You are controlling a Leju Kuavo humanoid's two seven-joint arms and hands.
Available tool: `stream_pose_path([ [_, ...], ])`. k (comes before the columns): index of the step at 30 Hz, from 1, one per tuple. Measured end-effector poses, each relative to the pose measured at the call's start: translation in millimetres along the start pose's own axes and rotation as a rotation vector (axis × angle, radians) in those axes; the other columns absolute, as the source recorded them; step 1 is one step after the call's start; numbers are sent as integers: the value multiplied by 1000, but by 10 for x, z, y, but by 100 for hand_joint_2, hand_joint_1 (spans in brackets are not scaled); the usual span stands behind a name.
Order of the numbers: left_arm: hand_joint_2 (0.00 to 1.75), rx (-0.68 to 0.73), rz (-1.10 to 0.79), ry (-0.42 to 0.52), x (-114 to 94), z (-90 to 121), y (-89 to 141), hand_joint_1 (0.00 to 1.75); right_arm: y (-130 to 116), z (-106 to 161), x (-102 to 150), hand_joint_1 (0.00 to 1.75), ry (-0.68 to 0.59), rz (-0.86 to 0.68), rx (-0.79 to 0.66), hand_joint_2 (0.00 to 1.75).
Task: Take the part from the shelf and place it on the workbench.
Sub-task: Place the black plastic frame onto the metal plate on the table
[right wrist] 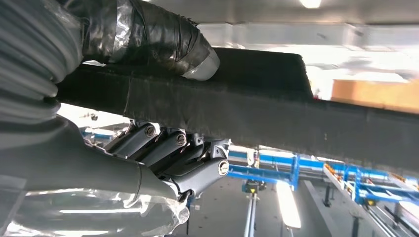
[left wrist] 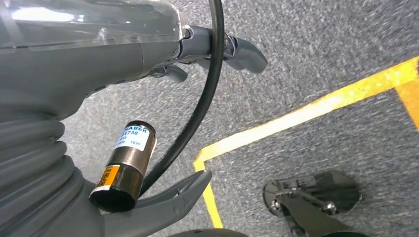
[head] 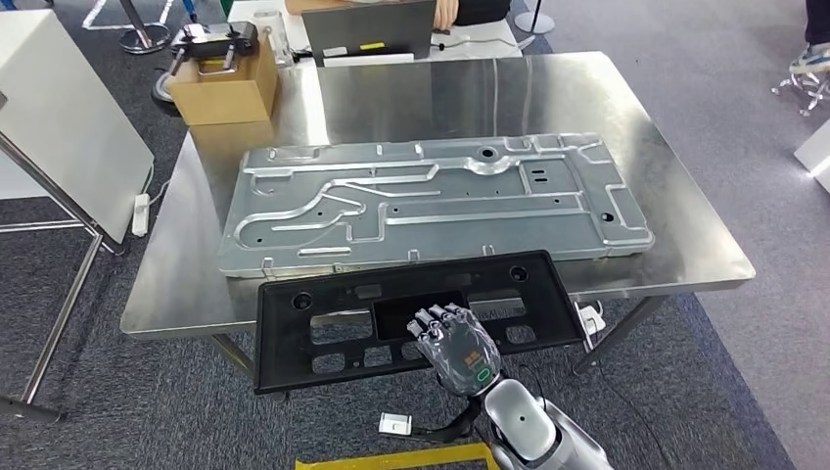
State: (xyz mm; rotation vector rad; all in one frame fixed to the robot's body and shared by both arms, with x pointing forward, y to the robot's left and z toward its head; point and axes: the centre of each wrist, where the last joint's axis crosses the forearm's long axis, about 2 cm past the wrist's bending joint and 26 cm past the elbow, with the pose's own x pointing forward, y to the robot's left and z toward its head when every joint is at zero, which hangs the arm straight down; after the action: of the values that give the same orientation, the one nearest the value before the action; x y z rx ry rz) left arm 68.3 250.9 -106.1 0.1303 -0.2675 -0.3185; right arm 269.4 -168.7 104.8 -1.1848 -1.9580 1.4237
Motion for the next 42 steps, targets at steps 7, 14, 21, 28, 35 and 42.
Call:
stream_pose_path([
  [7, 175, 0, -1, -3, 13, 0, -2, 0, -6, -22, -5, 162, -2, 3, -3, 175],
  [14, 175, -2, -2, 5, -30, 4, -8, 0, 1, -20, -6, 162, -6, 7, 2, 175],
  [21, 175, -9, -6, 4, -24, 5, -18, 0, -32, -119, -73, 162, -51, 68, 13, 175],
  [28, 175, -28, -10, 11, -65, 18, -71, 0, -75, -200, -227, 162, -72, 131, 21, 175],
  [35, 175, -25, -10, 7, -56, 16, -64, 0, -86, -213, -229, 162, -70, 132, 23, 175],
  [42, 175, -30, -27, -1, -113, 26, -88, 0, -49, -151, -181, 162, -66, 117, 39, 175],
])
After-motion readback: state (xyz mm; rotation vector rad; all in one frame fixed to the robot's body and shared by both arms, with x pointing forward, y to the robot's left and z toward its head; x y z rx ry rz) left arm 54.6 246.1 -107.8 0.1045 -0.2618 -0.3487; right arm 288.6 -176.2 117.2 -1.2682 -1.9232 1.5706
